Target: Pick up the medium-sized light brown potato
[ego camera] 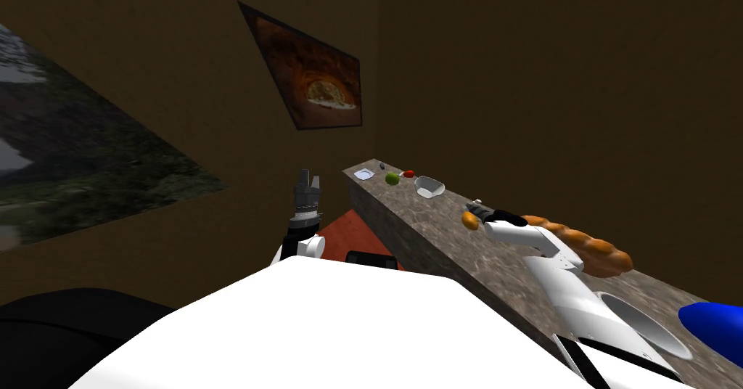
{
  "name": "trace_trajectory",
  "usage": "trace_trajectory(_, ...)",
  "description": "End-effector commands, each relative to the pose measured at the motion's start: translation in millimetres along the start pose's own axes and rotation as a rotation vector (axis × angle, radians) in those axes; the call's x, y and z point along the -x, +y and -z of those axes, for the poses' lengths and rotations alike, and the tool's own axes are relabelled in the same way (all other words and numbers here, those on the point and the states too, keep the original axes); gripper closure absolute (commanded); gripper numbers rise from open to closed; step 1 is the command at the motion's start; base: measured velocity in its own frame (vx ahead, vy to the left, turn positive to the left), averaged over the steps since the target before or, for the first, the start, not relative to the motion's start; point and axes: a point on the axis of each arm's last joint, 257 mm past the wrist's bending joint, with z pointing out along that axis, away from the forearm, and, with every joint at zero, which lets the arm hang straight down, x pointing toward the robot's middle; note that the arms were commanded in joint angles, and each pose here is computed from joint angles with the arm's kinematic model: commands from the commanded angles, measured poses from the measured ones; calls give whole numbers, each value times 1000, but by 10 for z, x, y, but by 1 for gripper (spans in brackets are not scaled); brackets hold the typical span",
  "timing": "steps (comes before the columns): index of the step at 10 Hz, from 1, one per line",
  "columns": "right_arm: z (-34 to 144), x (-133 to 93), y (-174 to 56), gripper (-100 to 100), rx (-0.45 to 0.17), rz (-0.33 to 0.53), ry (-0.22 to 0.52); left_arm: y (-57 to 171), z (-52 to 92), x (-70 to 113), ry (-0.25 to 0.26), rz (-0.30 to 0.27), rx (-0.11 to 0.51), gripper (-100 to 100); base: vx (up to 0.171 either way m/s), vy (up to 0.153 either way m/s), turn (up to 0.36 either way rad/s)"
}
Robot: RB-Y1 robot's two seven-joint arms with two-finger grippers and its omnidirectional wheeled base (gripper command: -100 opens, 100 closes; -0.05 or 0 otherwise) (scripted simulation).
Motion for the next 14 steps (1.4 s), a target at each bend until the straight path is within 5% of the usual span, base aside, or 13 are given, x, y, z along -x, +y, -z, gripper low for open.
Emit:
trace_trajectory(1,-23,-24,-188,-100,-52,20,37,0,0,0,0,0,0,0,31,34,119)
trace_trajectory(2,-22,-34,-197,-100,-56,20,41,0,0,0,0,0,0,0,14,15,-22)
trace_trajectory(5,-14,66,-734,-100,-181,87,108,0,0,1,0,0,0,0,39,43,172)
trace_trajectory(7,34,25,-1074,-100,-262,111,172,0,0,1,0,0,0,0,51,36,163)
trace_trajectory(9,68,-76,-1177,-100,-294,106,211,0,0,1,0,0,0,0,34,15,39)
trace_trajectory(12,224,-99,-1712,-100,-411,143,310,0,0,1,0,0,0,0,41,33,163)
trace_trajectory(14,271,-168,-1761,-100,-432,139,341,0,0,1,0,0,0,0,38,10,48)
